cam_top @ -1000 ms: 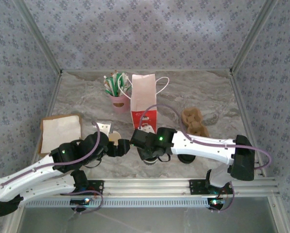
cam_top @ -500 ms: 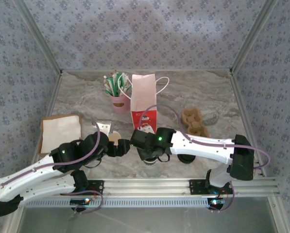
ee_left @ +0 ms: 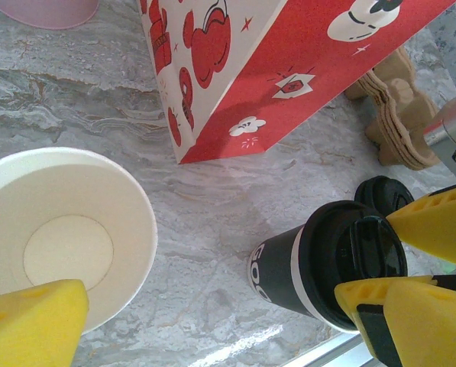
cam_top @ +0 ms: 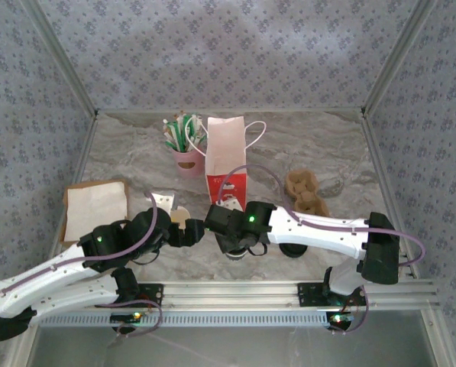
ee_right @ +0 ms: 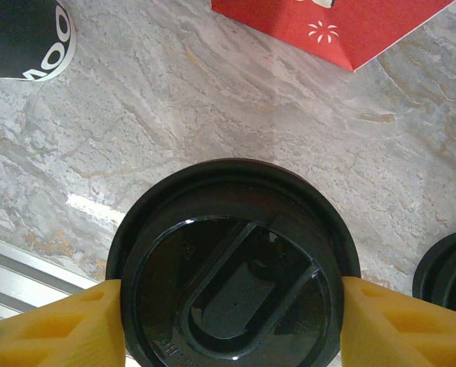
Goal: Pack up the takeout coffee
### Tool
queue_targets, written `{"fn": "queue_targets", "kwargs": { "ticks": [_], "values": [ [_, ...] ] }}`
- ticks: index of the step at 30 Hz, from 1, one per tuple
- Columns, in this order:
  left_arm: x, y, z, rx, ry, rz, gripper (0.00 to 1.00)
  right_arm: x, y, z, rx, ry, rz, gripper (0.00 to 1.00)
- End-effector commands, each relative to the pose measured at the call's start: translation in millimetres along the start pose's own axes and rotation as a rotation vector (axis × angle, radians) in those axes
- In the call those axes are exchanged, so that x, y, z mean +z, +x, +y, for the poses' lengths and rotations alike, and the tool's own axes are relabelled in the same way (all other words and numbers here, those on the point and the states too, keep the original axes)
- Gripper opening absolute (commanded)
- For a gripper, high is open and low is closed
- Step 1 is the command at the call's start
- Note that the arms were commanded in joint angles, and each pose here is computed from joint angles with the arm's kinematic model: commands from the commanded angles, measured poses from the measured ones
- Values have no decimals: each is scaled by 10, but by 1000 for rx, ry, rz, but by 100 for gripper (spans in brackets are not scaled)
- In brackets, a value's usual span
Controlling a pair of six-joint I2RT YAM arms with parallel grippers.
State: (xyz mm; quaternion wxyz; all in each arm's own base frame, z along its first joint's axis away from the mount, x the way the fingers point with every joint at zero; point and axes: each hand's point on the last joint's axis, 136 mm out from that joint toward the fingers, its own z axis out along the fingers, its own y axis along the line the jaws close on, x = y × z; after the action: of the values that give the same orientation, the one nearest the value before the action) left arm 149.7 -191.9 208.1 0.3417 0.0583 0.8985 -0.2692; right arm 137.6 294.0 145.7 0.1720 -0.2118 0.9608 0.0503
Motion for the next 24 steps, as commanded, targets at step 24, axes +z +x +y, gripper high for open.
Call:
{"fn": "queue_targets", "kwargs": {
  "ticks": [24],
  "values": [
    [-5,-52,-49,-14,18,-12,99,-103,122,-11,-18,-27,41,64]
  ]
}}
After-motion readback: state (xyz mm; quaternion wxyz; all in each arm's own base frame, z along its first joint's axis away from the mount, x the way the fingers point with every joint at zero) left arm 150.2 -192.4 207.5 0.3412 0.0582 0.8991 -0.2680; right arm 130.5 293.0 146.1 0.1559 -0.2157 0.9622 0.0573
